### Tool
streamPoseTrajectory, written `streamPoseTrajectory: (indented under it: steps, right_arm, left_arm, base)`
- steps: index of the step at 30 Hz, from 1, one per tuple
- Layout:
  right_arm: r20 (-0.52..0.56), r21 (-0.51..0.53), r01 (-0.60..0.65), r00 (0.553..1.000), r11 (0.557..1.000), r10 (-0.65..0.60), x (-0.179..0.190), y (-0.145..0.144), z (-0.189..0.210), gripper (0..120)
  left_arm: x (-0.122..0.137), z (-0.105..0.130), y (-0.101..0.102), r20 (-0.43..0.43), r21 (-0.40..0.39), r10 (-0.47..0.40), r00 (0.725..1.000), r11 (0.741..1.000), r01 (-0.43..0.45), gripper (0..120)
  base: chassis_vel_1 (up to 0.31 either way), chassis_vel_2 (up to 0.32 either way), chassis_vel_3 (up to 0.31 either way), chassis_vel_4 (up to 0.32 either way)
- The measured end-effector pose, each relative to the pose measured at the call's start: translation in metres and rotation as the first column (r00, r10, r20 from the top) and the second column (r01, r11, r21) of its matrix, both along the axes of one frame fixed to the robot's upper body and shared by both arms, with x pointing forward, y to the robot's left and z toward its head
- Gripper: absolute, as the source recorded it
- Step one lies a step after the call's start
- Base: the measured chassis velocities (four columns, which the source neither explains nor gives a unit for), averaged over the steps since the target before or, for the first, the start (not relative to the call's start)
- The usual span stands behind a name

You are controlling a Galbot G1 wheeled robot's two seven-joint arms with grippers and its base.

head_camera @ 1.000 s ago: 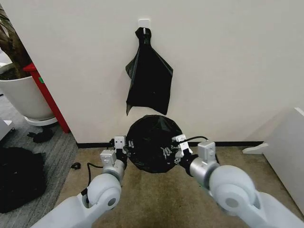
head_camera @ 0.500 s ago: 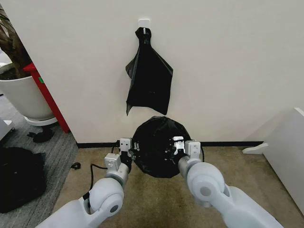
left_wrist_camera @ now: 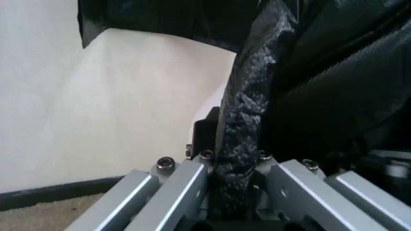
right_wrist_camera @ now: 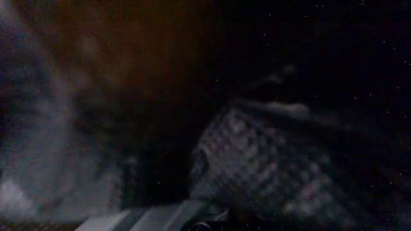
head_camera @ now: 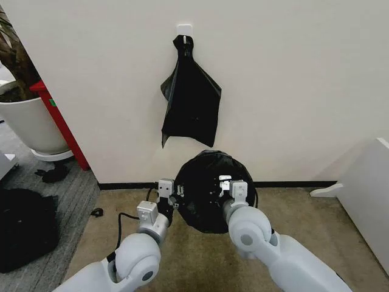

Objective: Place the garbage bag over the trash bin.

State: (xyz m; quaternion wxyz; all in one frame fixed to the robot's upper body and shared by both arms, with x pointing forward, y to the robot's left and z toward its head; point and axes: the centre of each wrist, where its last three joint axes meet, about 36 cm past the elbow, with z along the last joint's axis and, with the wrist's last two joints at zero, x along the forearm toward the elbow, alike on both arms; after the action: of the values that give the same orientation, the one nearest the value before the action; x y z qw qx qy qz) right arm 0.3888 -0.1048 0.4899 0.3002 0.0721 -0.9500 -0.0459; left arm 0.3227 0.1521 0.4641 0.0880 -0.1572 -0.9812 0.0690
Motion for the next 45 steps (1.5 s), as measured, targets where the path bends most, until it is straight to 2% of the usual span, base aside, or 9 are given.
streamPoseTrajectory:
  steps: [20, 33, 45]
  right_arm:
    - [-0.029, -0.008, 0.065, 0.997, 0.998, -0.066, 0.021, 0.007, -0.02, 0]
    - [-0.014, -0.022, 0.092, 0.996, 0.996, -0.092, 0.028, 0.01, -0.026, 0]
    - [-0.036, -0.049, 0.118, 0.992, 0.992, -0.12, 0.034, 0.013, -0.037, 0]
  left_arm:
    - [-0.006, 0.001, 0.001, 0.074, 0.005, -0.061, 0.995, 0.998, 0.061, 0]
    - [-0.017, -0.001, -0.002, 0.053, -0.009, -0.078, 0.996, 0.997, 0.078, 0]
    - [-0.023, -0.002, -0.003, 0.087, 0.006, -0.107, 0.991, 0.994, 0.107, 0]
  base:
    - [0.0, 0.0, 0.0, 0.0]
    - [0.0, 0.0, 0.0, 0.0]
    - [0.0, 0.0, 0.0, 0.0]
